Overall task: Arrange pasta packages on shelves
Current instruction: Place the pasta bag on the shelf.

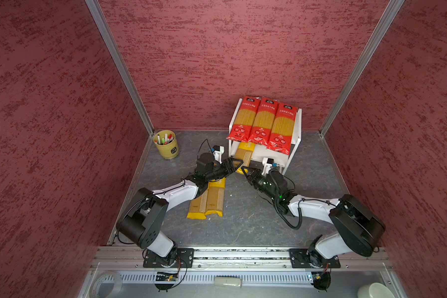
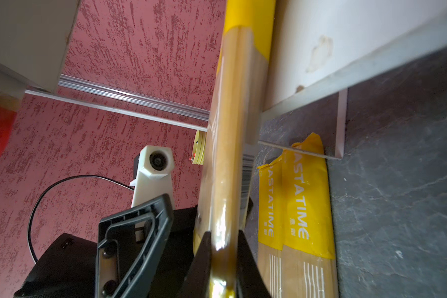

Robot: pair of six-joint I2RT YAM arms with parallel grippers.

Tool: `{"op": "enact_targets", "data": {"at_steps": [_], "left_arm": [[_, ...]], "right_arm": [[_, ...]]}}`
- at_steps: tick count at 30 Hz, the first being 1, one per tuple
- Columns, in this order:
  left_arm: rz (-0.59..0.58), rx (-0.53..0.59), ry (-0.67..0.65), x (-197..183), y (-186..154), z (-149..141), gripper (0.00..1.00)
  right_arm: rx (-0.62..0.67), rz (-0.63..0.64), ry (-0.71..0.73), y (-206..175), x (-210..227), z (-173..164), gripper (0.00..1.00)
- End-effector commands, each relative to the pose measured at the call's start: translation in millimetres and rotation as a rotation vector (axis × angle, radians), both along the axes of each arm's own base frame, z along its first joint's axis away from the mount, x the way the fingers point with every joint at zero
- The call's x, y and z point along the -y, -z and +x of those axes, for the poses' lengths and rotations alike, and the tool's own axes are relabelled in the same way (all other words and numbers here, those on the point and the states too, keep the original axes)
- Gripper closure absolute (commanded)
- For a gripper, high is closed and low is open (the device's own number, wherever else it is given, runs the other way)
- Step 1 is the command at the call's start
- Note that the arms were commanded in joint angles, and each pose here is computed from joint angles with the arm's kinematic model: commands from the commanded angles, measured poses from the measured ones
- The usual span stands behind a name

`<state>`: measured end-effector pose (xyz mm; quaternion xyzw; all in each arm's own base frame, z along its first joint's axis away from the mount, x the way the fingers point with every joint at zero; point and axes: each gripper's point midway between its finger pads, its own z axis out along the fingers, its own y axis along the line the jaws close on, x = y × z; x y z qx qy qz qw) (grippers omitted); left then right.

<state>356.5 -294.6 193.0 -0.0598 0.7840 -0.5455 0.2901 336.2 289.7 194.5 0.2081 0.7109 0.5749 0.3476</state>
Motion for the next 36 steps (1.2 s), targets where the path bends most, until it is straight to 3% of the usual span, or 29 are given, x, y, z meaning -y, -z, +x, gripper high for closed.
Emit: {"op": "enact_targets", "data": {"at_steps": [1, 8, 15, 28, 33, 36], "left_arm": [[-0.046, 0.039, 0.005, 12.0, -15.8, 5.5, 0.38], [-0.054, 0.030, -0.052, 9.2, -16.8, 13.5, 0.69], [-0.015, -0.005, -0.078, 9.7, -20.9, 29.2, 0.81], [0.009, -0.016, -0.144, 0.8, -23.1, 61.5, 0.86], [0.004, -0.020, -0.131, 0.6, -22.5, 59.2, 0.80], [0.003, -0.022, -0.128, -3.3, -23.3, 56.8, 0.71]], "right_arm": [[0.103, 0.060, -0.064, -34.6, -7.2, 0.8, 0.97], [0.110, 0.055, -0.071, -30.8, 3.3, -10.4, 0.69], [0.118, 0.096, -0.055, -30.9, 20.7, -28.6, 0.59], [0.095, 0.089, -0.082, -17.6, 18.9, -39.1, 0.55], [0.087, 0.084, -0.091, -12.4, 18.0, -43.1, 0.55], [0.079, 0.079, -0.093, -8.7, 20.5, -47.8, 0.55]]}}
